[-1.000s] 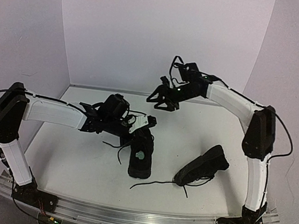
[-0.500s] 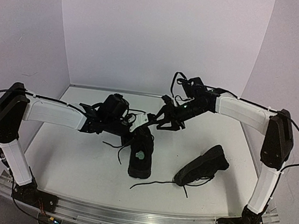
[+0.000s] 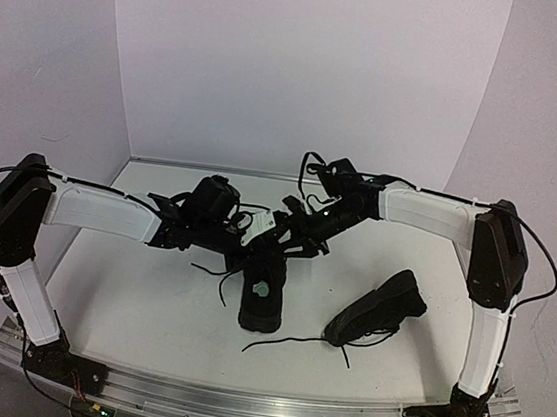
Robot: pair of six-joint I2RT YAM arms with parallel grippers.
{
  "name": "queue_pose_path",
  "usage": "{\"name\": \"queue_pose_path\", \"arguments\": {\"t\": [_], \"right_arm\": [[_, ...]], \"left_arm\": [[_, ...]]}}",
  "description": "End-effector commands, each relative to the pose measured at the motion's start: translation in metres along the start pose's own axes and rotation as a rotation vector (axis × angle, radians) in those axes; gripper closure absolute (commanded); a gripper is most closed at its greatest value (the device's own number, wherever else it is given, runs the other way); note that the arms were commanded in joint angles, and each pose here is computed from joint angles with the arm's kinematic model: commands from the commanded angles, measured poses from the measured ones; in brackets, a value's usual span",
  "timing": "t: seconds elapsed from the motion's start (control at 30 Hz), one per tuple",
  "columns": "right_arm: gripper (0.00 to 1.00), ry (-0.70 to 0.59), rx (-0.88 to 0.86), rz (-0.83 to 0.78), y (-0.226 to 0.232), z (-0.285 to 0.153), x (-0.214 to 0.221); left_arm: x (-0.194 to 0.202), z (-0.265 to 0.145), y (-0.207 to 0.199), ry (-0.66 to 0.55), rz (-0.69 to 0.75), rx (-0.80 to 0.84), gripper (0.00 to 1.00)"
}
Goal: Tie the shoes
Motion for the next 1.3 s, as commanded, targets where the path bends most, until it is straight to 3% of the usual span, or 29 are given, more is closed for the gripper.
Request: {"name": "queue_pose_path", "arguments": {"t": [0.0, 0.3, 0.53, 0.7, 0.9, 1.07, 1.27], "right_arm": [[0.74, -0.037, -0.017, -0.046, 0.010, -0.001, -0.015], [0.85, -0.031, -0.034, -0.057, 0.011, 0.002, -0.018], [1.00, -0.028, -0.042, -0.062, 0.012, 0.002, -0.019], [1.00, -0.043, -0.022, -0.068, 0.012, -0.001, -0.020], [1.00, -0.051, -0.013, -0.072, 0.013, -0.002, -0.021], [1.00, -0.054, -0.010, -0.073, 0.014, -0.003, -0.021], [1.00, -0.058, -0.010, -0.069, 0.014, -0.004, -0.022]], "left_arm": [[-0.023, -0.012, 0.001, -0.083, 0.022, -0.019, 1.00], [-0.025, -0.010, 0.001, -0.094, 0.028, -0.014, 1.00], [-0.029, -0.010, 0.003, -0.098, 0.025, -0.027, 0.99], [-0.025, -0.025, 0.016, -0.051, -0.024, -0.059, 0.75], [-0.001, -0.076, 0.064, 0.027, -0.159, -0.098, 0.57], [0.047, -0.087, 0.078, 0.189, -0.186, -0.102, 0.52], [0.085, -0.068, 0.076, 0.311, -0.189, -0.021, 0.52]]}}
Point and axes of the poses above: each gripper's point midway between its finger pads, its own z axis out along the fingers, its own y axis along the line the jaws close on, x = y × z, the point moved 5 cm from there along -z, back along the fingers, and after that the axes turned 9 degrees about -z, right-handed, at the moved point
